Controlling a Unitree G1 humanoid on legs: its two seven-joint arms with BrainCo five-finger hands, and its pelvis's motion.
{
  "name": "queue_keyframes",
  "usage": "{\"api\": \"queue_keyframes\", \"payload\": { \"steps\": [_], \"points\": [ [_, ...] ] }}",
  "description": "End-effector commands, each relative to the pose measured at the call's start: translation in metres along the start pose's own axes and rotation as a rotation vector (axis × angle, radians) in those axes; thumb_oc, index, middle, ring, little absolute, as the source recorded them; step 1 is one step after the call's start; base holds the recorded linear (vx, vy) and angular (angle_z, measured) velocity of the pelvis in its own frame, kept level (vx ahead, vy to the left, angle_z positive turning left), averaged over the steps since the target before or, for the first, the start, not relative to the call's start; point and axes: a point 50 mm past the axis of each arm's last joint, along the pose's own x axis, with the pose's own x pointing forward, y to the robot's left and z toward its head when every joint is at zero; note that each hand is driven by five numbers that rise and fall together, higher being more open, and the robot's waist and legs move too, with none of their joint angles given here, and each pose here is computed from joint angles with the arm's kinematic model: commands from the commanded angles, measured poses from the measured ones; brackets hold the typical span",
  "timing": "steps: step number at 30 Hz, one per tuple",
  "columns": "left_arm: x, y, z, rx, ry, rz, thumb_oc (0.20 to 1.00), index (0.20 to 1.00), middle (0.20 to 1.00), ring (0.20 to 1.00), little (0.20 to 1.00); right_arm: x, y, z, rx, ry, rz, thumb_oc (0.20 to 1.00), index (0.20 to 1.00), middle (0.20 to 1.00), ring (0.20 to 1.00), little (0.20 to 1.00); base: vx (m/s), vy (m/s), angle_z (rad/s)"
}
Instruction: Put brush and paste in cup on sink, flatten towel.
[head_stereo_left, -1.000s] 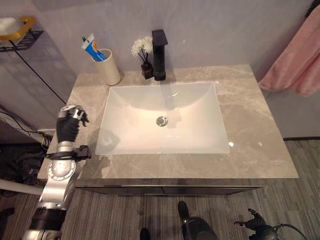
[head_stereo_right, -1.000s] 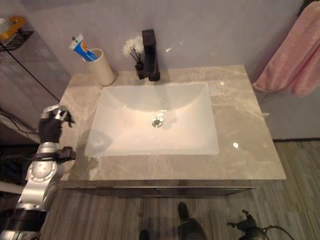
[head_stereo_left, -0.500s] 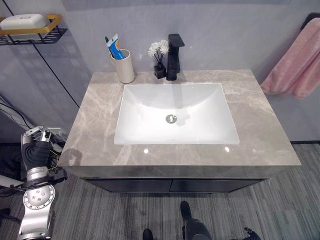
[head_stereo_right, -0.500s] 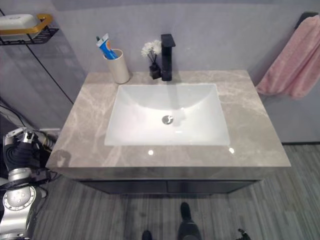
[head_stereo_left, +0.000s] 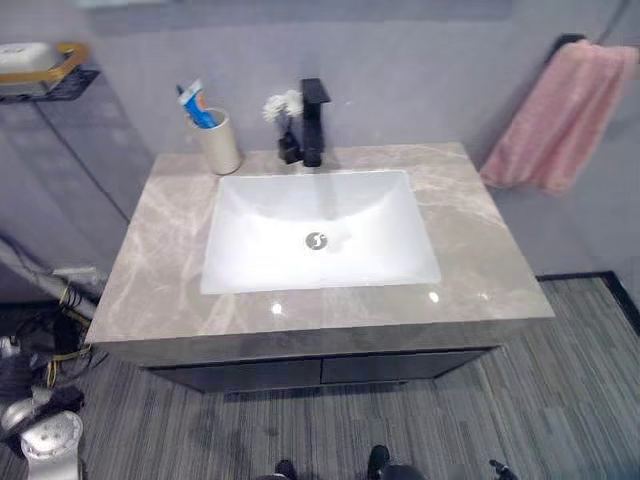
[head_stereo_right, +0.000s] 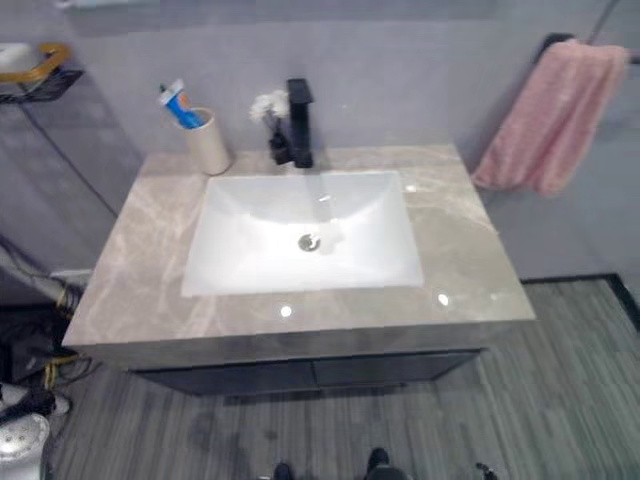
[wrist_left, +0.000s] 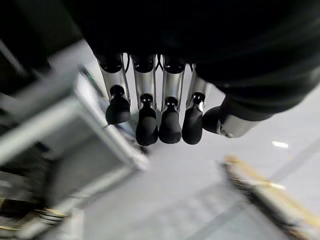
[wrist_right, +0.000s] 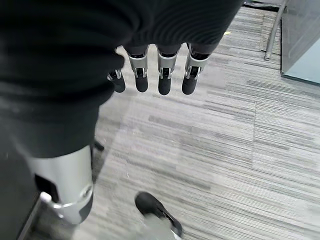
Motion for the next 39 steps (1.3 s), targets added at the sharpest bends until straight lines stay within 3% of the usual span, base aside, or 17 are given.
{"api": "queue_keyframes", "payload": {
  "steps": [1, 3, 4, 6, 8, 9, 10, 11, 12, 14, 16, 17, 18, 25, 35, 39],
  "points": [
    [0.006, 0.013, -0.012, -0.042, 0.072, 0.089, 0.2, 0.2, 0.2, 0.2, 0.2, -0.007, 0.015, -0.016, -0.019, 0.038, 0.015, 1.0, 1.0, 1.0, 1.0, 1.0, -0.07, -0.135, -0.29],
    [-0.015, 0.016, -0.066, 0.038, 0.345, 0.062, 0.2, 0.2, 0.2, 0.2, 0.2, -0.007, 0.016, -0.013, -0.036, 0.024, 0.015, 1.0, 1.0, 1.0, 1.0, 1.0, -0.1, -0.238, -0.67],
    [-0.015, 0.016, -0.066, 0.036, 0.345, 0.061, 0.2, 0.2, 0.2, 0.2, 0.2, -0.007, 0.016, -0.013, -0.035, 0.024, 0.015, 1.0, 1.0, 1.0, 1.0, 1.0, -0.08, -0.212, -0.71],
    [-0.051, 0.027, -0.117, 0.152, 0.63, 0.03, 0.2, 0.2, 0.2, 0.2, 0.2, -0.008, 0.019, -0.015, -0.042, 0.032, 0.022, 1.0, 1.0, 1.0, 1.0, 1.0, -0.11, -0.259, -0.38],
    [-0.061, 0.029, -0.126, 0.152, 0.701, 0.028, 0.2, 0.2, 0.2, 0.2, 0.2, -0.008, 0.019, -0.016, -0.04, 0.034, 0.021, 1.0, 1.0, 1.0, 1.0, 1.0, -0.07, -0.18, -0.17],
    [-0.074, 0.03, -0.136, 0.16, 0.781, 0.002, 0.25, 0.25, 0.25, 0.25, 0.25, -0.008, 0.018, -0.018, -0.04, 0.042, 0.019, 1.0, 1.0, 1.0, 1.0, 1.0, -0.1, -0.195, -0.18],
    [-0.101, 0.03, -0.153, 0.149, 0.929, -0.056, 0.498, 0.498, 0.498, 0.498, 0.498, -0.008, 0.014, -0.02, -0.046, 0.053, 0.015, 1.0, 1.0, 1.0, 1.0, 1.0, -0.15, -0.269, -0.17],
    [-0.118, 0.029, -0.162, 0.214, 0.998, -0.171, 0.62, 0.62, 0.62, 0.62, 0.62, -0.007, 0.01, -0.021, -0.062, 0.06, 0.012, 1.0, 1.0, 1.0, 1.0, 1.0, -0.16, -0.237, -0.14],
    [-0.13, 0.025, -0.166, 0.279, 1.025, -0.295, 1.0, 1.0, 1.0, 1.0, 1.0, -0.006, 0.006, -0.021, -0.07, 0.062, 0.012, 1.0, 1.0, 1.0, 1.0, 1.0, -0.14, -0.158, -0.07],
    [-0.154, 0.012, -0.17, 0.459, 1.001, -0.596, 1.0, 1.0, 1.0, 1.0, 1.0, -0.003, -0.007, -0.018, -0.088, 0.059, -0.003, 1.0, 1.0, 1.0, 1.0, 1.0, -0.14, -0.112, -0.09],
    [-0.182, -0.012, -0.168, 0.802, 0.774, -1.006, 1.0, 1.0, 1.0, 1.0, 1.0, 0.001, -0.02, -0.015, -0.153, 0.052, -0.012, 1.0, 1.0, 1.0, 1.0, 1.0, -0.13, -0.087, -0.05],
    [-0.182, -0.013, -0.168, 0.801, 0.774, -1.007, 1.0, 1.0, 1.0, 1.0, 1.0, 0.001, -0.02, -0.015, -0.152, 0.052, -0.012, 1.0, 1.0, 1.0, 1.0, 1.0, -0.13, -0.057, -0.13],
    [-0.189, -0.028, -0.163, 0.862, 0.674, -1.121, 1.0, 1.0, 1.0, 1.0, 1.0, 0.006, -0.024, 0.005, -0.181, -0.01, -0.015, 1.0, 1.0, 1.0, 1.0, 1.0, -0.1, -0.038, -0.32],
    [-0.183, -0.061, -0.144, 0.915, 0.448, -1.237, 1.0, 1.0, 1.0, 1.0, 1.0, 0.012, -0.029, 0.031, -0.237, -0.072, -0.016, 1.0, 1.0, 1.0, 1.0, 1.0, -0.04, 0.019, -0.89],
    [-0.192, -0.142, -0.082, 1.005, -0.227, -1.467, 1.0, 1.0, 1.0, 1.0, 1.0, 0.015, -0.021, 0.052, -0.142, -0.101, -0.037, 1.0, 1.0, 1.0, 1.0, 1.0, -0.01, 0.318, -0.57],
    [-0.196, -0.146, -0.08, 1.042, -0.283, -1.499, 1.0, 1.0, 1.0, 1.0, 1.0, 0.016, -0.014, 0.072, -0.135, -0.145, -0.031, 1.0, 1.0, 1.0, 1.0, 1.0, -0.14, 0.239, -0.89]
  ]
}}
